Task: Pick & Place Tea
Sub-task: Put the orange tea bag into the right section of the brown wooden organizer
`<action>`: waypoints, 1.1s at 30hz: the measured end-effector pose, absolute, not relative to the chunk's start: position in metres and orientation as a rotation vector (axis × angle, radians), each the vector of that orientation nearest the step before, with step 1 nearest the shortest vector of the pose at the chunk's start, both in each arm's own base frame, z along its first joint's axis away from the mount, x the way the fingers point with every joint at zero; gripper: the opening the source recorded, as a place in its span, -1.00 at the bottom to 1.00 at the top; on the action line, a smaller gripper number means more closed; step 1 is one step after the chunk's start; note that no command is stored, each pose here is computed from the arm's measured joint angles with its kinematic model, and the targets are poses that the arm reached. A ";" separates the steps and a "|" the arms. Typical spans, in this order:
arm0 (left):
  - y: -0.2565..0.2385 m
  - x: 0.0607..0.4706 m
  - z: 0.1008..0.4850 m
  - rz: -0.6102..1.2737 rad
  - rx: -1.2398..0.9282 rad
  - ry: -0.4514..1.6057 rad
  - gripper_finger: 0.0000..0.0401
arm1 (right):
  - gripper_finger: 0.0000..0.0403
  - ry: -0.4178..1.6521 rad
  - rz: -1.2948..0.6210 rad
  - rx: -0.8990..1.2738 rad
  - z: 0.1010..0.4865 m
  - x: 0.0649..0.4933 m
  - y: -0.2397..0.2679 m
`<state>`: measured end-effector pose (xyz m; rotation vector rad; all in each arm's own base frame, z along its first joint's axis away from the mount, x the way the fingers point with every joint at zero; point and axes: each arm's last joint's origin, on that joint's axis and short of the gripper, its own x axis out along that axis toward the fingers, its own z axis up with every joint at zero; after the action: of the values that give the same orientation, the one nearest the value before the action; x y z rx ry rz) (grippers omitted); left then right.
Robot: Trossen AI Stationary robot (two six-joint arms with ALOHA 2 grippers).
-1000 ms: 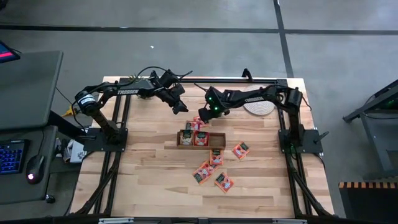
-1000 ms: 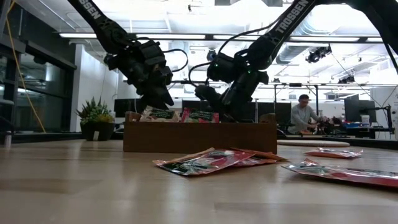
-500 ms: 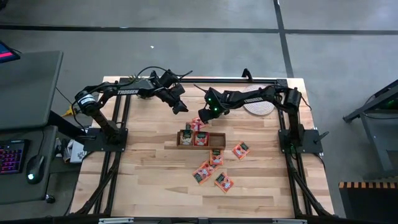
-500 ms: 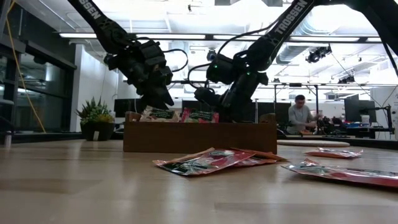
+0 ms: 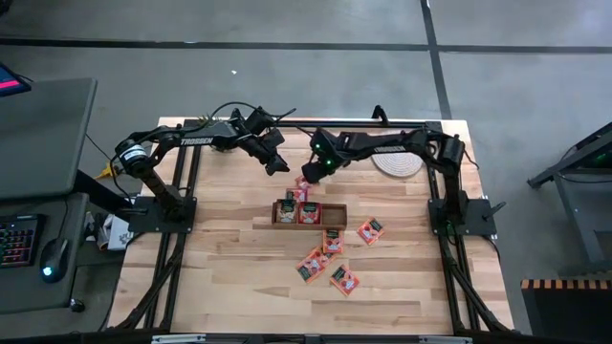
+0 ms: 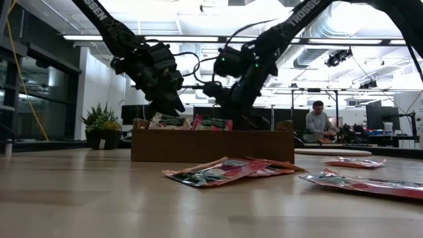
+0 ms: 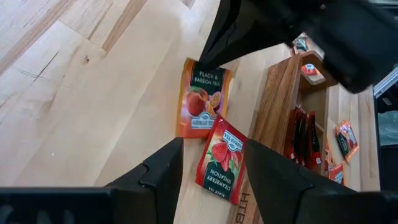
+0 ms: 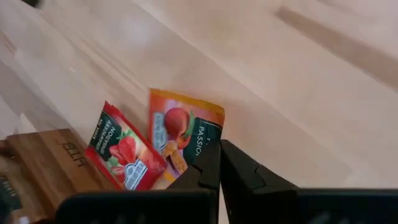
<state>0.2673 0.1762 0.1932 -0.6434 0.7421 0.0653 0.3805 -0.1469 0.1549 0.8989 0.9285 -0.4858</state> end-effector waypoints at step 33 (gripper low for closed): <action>0.176 0.267 0.193 0.066 -0.645 0.742 -0.16 | -1.00 1.162 -0.422 0.430 0.287 0.390 -0.139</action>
<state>0.2674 0.1762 0.1933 -0.6454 0.7415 0.0655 0.3897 -0.1391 0.2874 0.4303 1.1624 -0.4224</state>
